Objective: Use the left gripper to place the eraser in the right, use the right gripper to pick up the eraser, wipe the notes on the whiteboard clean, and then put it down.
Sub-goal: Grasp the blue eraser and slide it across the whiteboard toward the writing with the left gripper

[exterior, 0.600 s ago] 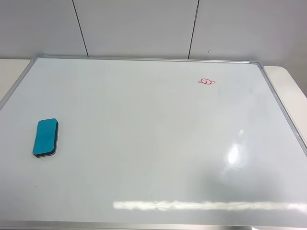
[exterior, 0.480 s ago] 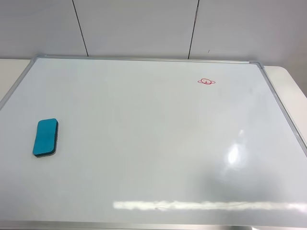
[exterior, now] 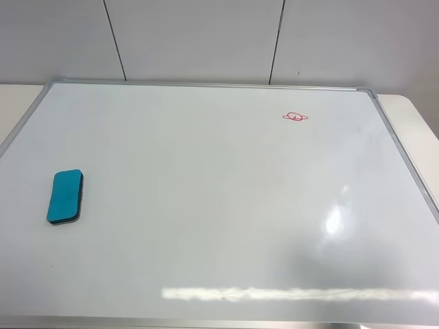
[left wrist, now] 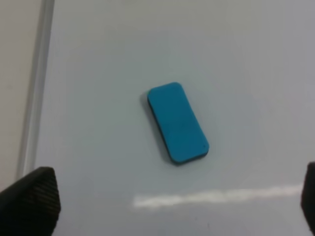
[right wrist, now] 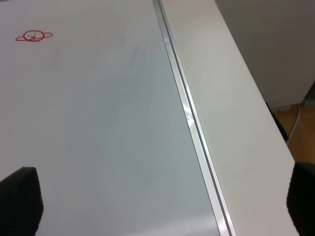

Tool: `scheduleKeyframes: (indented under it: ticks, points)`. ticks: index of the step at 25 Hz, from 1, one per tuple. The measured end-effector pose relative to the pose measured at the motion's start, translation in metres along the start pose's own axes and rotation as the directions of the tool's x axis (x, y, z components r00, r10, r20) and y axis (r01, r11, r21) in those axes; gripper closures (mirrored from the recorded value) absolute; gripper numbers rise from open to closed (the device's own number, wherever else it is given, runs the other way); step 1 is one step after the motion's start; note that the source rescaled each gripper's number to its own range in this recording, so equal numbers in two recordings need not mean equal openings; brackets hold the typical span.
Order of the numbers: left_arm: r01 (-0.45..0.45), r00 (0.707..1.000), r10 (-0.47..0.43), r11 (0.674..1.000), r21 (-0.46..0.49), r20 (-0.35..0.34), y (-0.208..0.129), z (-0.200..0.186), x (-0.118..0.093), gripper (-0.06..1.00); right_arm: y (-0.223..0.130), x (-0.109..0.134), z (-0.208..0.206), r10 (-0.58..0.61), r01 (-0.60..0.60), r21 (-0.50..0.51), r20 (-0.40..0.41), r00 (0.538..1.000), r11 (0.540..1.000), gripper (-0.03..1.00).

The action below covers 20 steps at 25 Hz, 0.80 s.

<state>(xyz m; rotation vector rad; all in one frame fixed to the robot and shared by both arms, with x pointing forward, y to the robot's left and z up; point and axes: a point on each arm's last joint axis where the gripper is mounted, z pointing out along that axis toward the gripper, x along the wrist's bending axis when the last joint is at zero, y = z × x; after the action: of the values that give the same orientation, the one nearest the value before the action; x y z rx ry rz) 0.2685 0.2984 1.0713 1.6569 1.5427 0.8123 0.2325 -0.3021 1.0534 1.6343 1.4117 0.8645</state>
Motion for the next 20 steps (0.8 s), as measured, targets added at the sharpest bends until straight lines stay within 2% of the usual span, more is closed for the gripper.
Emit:
scheduleKeyframes:
  ticks: [3, 5, 7, 8, 12, 13, 14, 16, 17, 19, 20]
  points:
    - [-0.023, 1.000, 0.023, 0.993, 0.118, -0.001, 0.030, 0.027, -0.001, -0.06, 0.000, 0.000, 0.000, 0.000, 0.000, 0.000, 0.000, 1.000, 1.000, -0.03]
    - [-0.030, 1.000, 0.031, 0.969, 0.245, 0.000, 0.048, 0.056, -0.001, -0.06, 0.000, 0.000, 0.000, 0.000, 0.000, 0.000, 0.000, 1.000, 1.000, -0.03]
    - [-0.029, 1.000, 0.031, 0.943, 0.331, 0.000, 0.062, 0.080, -0.002, -0.06, 0.000, 0.000, 0.000, 0.000, 0.000, 0.000, 0.000, 1.000, 1.000, -0.03]
    - [-0.028, 1.000, 0.031, 0.917, 0.397, 0.000, 0.066, 0.099, -0.002, -0.06, 0.000, 0.000, 0.000, 0.000, 0.000, 0.000, 0.000, 1.000, 1.000, -0.03]
    - [-0.026, 1.000, 0.031, 0.834, 0.551, 0.000, 0.077, 0.154, -0.002, -0.02, 0.000, 0.000, 0.000, 0.000, 0.000, 0.000, 0.000, 1.000, 1.000, -0.03]
    - [-0.025, 1.000, 0.031, 0.812, 0.583, 0.000, 0.077, 0.168, -0.002, 0.06, 0.000, 0.000, 0.000, 0.000, 0.000, 0.000, 0.000, 1.000, 1.000, -0.03]
    - [-0.009, 1.000, 0.019, 0.797, 0.604, -0.010, 0.078, 0.179, -0.002, 0.19, 0.000, 0.000, 0.000, 0.000, 0.000, 0.000, 0.000, 1.000, 1.000, -0.03]
    - [0.042, 0.999, -0.016, 0.754, 0.656, -0.046, 0.073, 0.204, 0.001, 0.56, 0.000, 0.000, 0.000, 0.000, 0.000, 0.000, 0.000, 1.000, 1.000, -0.03]
    - [0.075, 0.997, -0.038, 0.743, 0.665, -0.070, 0.071, 0.212, 0.004, 0.75, 0.000, 0.000, 0.000, 0.000, 0.000, 0.000, 0.000, 1.000, 1.000, -0.03]
    - [0.126, 0.992, -0.072, 0.718, 0.685, -0.108, 0.064, 0.229, 0.010, 0.88, 0.000, 0.000, 0.000, 0.000, 0.000, 0.000, 0.000, 1.000, 1.000, -0.03]
    - [0.154, 0.988, -0.093, 0.702, 0.695, -0.124, 0.059, 0.238, 0.012, 0.90, 0.000, 0.000, 0.000, 0.000, 0.000, 0.000, 0.000, 1.000, 1.000, -0.03]
